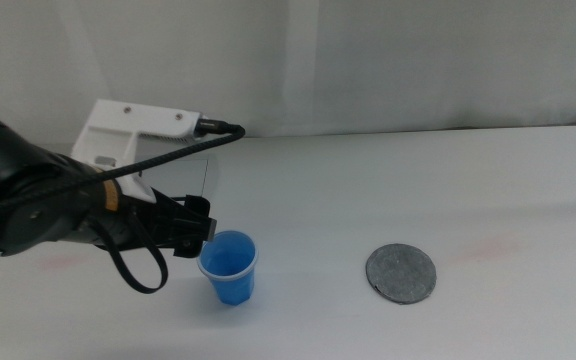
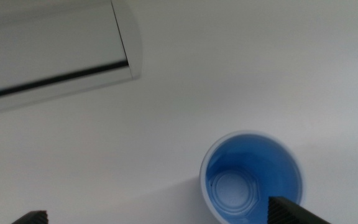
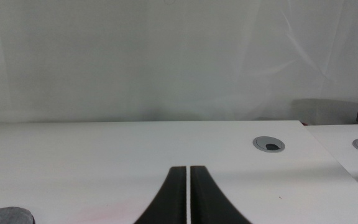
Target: Place an empty cup on a cup mat.
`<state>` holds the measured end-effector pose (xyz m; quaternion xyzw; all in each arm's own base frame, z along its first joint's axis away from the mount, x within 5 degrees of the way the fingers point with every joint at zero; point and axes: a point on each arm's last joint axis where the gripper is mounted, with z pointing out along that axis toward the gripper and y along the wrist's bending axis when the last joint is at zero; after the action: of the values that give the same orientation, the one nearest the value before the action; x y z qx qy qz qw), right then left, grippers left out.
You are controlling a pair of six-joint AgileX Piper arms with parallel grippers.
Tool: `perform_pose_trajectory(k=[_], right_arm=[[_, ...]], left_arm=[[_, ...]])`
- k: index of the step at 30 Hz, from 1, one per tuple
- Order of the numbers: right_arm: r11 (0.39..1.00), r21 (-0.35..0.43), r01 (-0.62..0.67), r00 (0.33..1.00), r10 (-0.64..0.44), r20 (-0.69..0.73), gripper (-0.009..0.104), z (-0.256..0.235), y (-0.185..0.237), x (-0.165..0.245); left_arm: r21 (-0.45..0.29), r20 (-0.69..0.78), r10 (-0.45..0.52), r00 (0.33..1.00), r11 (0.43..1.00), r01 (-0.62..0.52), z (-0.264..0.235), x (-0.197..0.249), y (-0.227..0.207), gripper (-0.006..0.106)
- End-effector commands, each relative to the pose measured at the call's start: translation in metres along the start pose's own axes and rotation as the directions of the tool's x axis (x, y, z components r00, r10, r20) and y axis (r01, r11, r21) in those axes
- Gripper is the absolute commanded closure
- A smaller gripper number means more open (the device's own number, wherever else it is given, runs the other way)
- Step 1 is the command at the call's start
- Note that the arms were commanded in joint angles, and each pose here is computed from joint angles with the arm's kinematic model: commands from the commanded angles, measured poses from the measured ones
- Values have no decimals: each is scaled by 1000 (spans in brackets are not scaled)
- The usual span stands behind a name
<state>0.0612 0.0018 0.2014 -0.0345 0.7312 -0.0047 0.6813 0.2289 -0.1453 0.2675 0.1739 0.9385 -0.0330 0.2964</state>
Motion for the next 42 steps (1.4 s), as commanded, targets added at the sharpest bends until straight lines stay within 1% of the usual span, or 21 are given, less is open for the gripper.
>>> perform_pose_trajectory(k=[1,8,13,19,30,32,34,36,38,41,42], right_arm=[[1000,-2,5,999,-5,-36,98,2,1,13],[1000,-2,5,999,-5,-36,98,2,1,13],[1000,-2,5,999,-5,-36,98,2,1,13],[1000,-2,5,999,-5,-36,98,2,1,13],[1000,-2,5,999,-5,-36,98,2,1,13],[1000,-2,5,999,-5,-36,98,2,1,13],[1000,-2,5,999,-5,-36,98,2,1,13],[1000,-2,5,999,-5,-36,98,2,1,13],[1000,-2,5,999,-5,-36,98,2,1,13],[1000,-2,5,999,-5,-36,98,2,1,13],[1000,-2,5,999,-5,-36,98,2,1,13]], left_arm=[[3,-30,-35,999,999,35,11,-1,-5,14],[14,-113,-54,992,998,55,41,5,-13,14],[31,-131,-71,989,997,76,53,6,-18,14],[27,-160,-67,985,997,73,68,9,-20,14],[26,-184,-98,978,994,104,94,14,-25,14],[24,-192,-96,977,994,103,97,15,-26,16],[18,-203,-104,974,994,110,99,17,-26,23],[15,-208,-110,972,993,116,101,18,-26,35],[13,-209,-116,971,992,122,102,18,-26,56],[30,-182,-118,976,992,125,102,15,-27,96],[36,-173,-114,978,992,122,102,14,-28,103]])
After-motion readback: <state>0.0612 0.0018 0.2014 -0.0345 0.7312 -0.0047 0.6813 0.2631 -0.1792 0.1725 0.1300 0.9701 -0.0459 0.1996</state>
